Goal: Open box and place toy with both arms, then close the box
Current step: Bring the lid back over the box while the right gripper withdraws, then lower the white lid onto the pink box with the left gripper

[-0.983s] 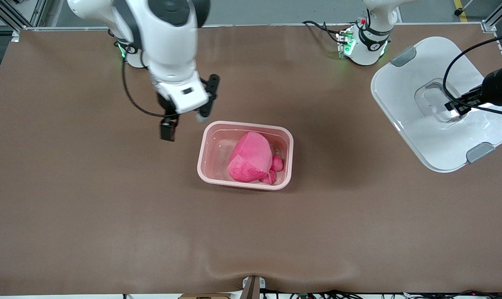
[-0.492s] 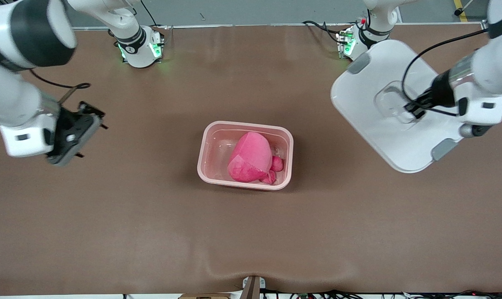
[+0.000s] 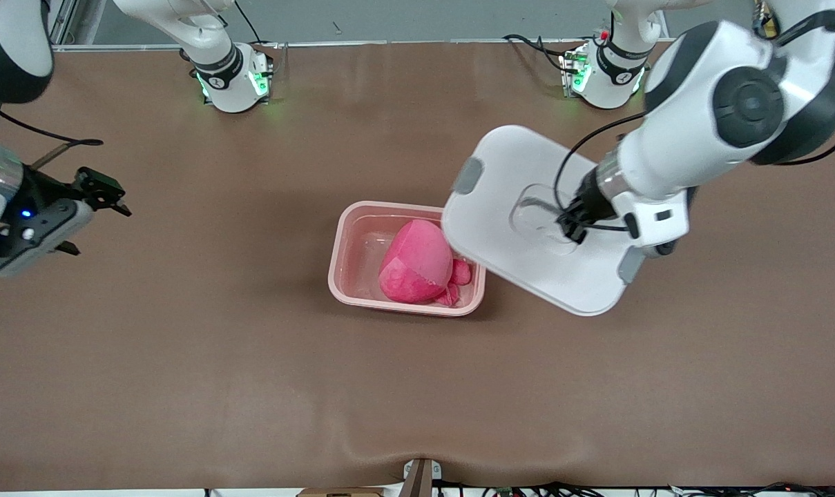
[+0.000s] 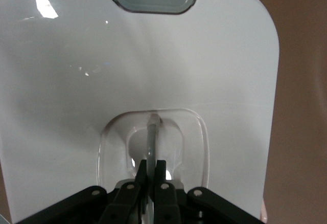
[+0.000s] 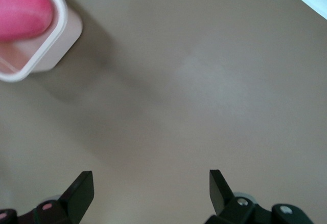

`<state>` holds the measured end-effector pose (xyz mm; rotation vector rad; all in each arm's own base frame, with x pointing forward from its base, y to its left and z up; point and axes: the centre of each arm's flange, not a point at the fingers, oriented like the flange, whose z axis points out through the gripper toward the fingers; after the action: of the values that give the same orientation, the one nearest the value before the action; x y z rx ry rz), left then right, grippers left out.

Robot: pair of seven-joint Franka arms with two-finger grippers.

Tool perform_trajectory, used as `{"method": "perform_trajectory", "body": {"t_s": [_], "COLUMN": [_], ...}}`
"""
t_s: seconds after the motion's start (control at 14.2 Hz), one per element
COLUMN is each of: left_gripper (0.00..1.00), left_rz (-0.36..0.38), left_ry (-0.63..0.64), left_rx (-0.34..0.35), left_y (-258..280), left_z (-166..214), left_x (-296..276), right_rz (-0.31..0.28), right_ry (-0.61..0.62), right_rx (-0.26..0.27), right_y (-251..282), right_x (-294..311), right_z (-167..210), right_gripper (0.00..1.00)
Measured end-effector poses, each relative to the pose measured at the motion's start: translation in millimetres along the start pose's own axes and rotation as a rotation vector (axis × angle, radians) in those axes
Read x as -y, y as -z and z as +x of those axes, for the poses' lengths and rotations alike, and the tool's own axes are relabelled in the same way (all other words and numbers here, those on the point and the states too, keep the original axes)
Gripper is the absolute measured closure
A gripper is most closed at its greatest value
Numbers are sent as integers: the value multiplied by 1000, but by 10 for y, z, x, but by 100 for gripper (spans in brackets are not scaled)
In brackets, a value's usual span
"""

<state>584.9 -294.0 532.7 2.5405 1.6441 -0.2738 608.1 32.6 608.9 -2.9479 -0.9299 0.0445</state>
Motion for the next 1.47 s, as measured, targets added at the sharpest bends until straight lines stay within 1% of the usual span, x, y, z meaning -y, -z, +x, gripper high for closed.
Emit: {"method": "perform_trajectory", "body": {"t_s": [0.07,0.21,0.35,0.63,0.7,0.77,0.84,0.98,1.19,1.33,1.47], "left_gripper": [93,93,93,93,93,93,93,93,93,93,93], "left_rz": [-18,-39,-57,-100,-116,-133,-148,-165,-167,-160,-159], "left_ry": [50,138,203,292,317,344,361,363,338,325,320], "left_rx": [-5,-36,-65,-111,-112,-104,-95,-107,-140,-141,-140], "left_y": [-111,-369,-665,-1180,-1258,-1308,-1345,-1441,-1670,-1780,-1808], "left_z": [-124,-373,-649,-1138,-1238,-1312,-1384,-1539,-1714,-1763,-1788], "left_x": [-69,-176,-258,-336,-344,-356,-363,-344,-310,-307,-302], "right_rz": [-6,-18,-28,-22,-18,-15,-13,-11,-21,-28,-46], "right_ry": [-62,-157,-268,-638,-736,-802,-840,-874,-849,-839,-833], "right_rx": [-12,-39,-66,-96,-103,-107,-110,-108,-107,-109,-132], "right_y": [104,301,465,636,667,690,703,684,657,649,632], "right_x": [-7,-55,-115,-206,-195,-186,-193,-236,-240,-230,-248], "right_z": [-75,-242,-403,-685,-717,-740,-769,-867,-994,-1004,-964], "right_gripper": [0,0,0,0,0,0,0,0,0,0,0]}}
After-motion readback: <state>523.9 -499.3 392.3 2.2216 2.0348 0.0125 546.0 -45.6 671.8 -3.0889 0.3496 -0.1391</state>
